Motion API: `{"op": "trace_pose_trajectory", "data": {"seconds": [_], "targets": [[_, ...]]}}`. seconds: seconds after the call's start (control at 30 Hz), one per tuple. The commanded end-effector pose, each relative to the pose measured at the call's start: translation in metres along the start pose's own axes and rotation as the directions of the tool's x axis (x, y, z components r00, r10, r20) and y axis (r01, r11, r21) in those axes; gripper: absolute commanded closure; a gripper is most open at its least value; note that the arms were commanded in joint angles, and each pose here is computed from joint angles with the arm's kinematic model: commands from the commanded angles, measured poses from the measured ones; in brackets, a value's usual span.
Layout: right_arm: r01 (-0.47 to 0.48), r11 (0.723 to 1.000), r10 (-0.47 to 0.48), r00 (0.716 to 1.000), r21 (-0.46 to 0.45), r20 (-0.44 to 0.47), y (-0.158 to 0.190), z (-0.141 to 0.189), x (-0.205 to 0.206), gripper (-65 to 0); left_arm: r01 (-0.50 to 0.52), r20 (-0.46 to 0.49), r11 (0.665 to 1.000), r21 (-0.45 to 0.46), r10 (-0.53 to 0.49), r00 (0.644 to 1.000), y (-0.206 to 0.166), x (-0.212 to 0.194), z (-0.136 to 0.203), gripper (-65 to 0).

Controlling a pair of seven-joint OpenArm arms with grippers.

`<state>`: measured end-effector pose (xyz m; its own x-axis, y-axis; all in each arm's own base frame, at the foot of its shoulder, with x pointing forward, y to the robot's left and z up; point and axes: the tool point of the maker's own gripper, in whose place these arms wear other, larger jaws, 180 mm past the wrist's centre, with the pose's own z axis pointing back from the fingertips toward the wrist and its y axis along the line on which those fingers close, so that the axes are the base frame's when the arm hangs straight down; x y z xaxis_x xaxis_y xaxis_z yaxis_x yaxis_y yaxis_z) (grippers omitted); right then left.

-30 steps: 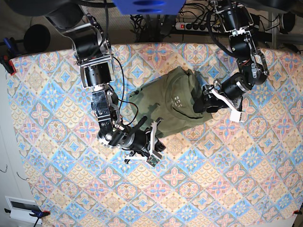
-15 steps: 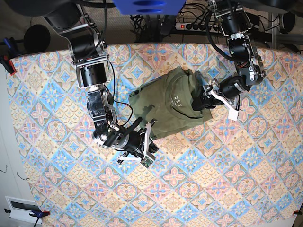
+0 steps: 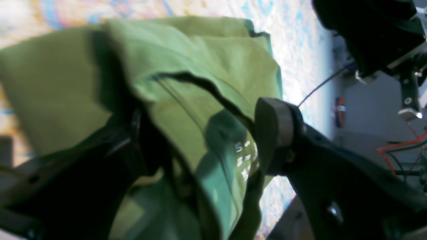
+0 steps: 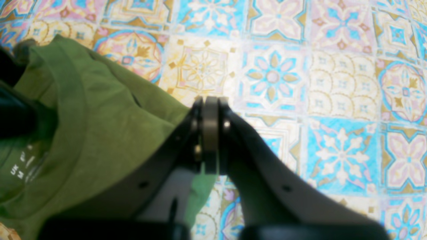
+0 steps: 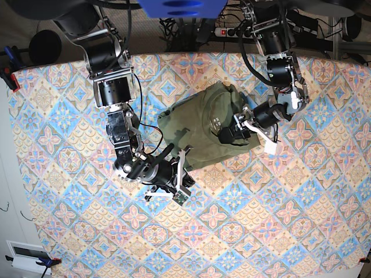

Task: Layout the t-shirt on the table in an organized manner, then fold the t-shirt properly
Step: 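Grasp the bundle edge with the left gripper and pull it toward the left arm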

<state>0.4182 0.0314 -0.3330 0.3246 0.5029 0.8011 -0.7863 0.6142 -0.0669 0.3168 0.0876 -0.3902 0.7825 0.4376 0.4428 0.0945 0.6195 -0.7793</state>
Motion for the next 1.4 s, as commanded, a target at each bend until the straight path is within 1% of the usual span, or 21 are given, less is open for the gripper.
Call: {"op": "trace_pose_trajectory", "data": {"seconds": [0.0, 0.13, 0.2, 0.27, 0.4, 0.47, 0.67, 0.77, 0.9, 1.0, 1.1, 1.17, 1.27, 1.37], "targets": [[-0.019, 1.000, 0.020, 0.997, -0.012, 0.073, -0.007, 0.005, 0.027, 0.0, 0.021, 0.032, 0.999, -0.031, -0.020, 0.999, -0.009, 0.015, -0.001, -35.6], [-0.018, 1.000, 0.019, 0.997, -0.012, 0.074, -0.007, 0.005, 0.027, 0.0, 0.028, 0.009, 0.998, -0.051, -0.027, 1.000, -0.015, 0.010, -0.009, -14.1], [-0.019, 1.000, 0.020, 0.997, -0.012, 0.075, -0.007, 0.006, 0.028, 0.0, 0.027, 0.014, 0.998, -0.049, -0.026, 1.000, -0.014, 0.012, -0.008, -0.8], [-0.019, 1.000, 0.020, 0.997, -0.012, 0.075, -0.007, 0.006, 0.028, 0.0, 0.034, 0.020, 0.998, -0.051, -0.033, 0.999, -0.015, 0.015, -0.006, 0.0], [-0.023, 1.000, 0.024, 0.997, -0.015, 0.080, -0.007, 0.007, 0.030, 0.0, 0.058, 0.083, 0.994, -0.089, -0.051, 0.995, -0.025, 0.036, 0.008, 0.0], [-0.022, 1.000, 0.023, 0.997, -0.014, 0.078, -0.007, 0.006, 0.029, 0.0, 0.048, 0.120, 0.994, -0.100, -0.036, 0.992, -0.024, 0.046, 0.017, 0.0], [-0.022, 1.000, 0.023, 0.997, -0.015, 0.077, -0.008, 0.007, 0.029, 0.0, 0.040, 0.182, 0.997, -0.071, -0.027, 0.983, -0.008, 0.065, 0.042, 0.0], [-0.022, 1.000, 0.023, 0.997, -0.015, 0.077, -0.008, 0.007, 0.029, 0.0, 0.040, 0.182, 0.998, -0.041, -0.032, 0.983, 0.002, 0.064, 0.049, 0.0], [-0.022, 1.000, 0.023, 0.997, -0.015, 0.077, -0.008, 0.007, 0.029, 0.0, 0.008, 0.179, 1.000, -0.017, -0.005, 0.984, 0.013, 0.055, 0.055, 0.0], [-0.025, 1.000, 0.026, 0.997, -0.013, 0.077, -0.006, 0.006, 0.029, 0.0, -0.016, 0.197, 0.999, 0.037, 0.008, 0.980, 0.030, 0.048, 0.063, 0.0], [-0.027, 1.000, 0.027, 0.997, -0.011, 0.072, -0.006, 0.005, 0.028, 0.0, -0.020, 0.195, 0.996, 0.088, 0.002, 0.981, 0.042, 0.041, 0.065, 0.0], [-0.027, 1.000, 0.028, 0.997, -0.009, 0.071, -0.005, 0.005, 0.028, 0.0, -0.048, 0.170, 0.993, 0.110, 0.029, 0.985, 0.053, 0.030, 0.061, 0.0], [-0.025, 1.000, 0.025, 0.997, -0.004, 0.071, -0.003, 0.003, 0.028, 0.0, -0.113, 0.142, 0.986, 0.124, 0.095, 0.985, 0.069, 0.013, 0.056, 0.0], [-0.043, 0.999, 0.042, 0.997, 0.014, 0.064, 0.006, -0.001, 0.028, 0.0, -0.131, 0.160, 0.983, 0.128, 0.110, 0.981, 0.074, 0.011, 0.055, 0.0]]}}
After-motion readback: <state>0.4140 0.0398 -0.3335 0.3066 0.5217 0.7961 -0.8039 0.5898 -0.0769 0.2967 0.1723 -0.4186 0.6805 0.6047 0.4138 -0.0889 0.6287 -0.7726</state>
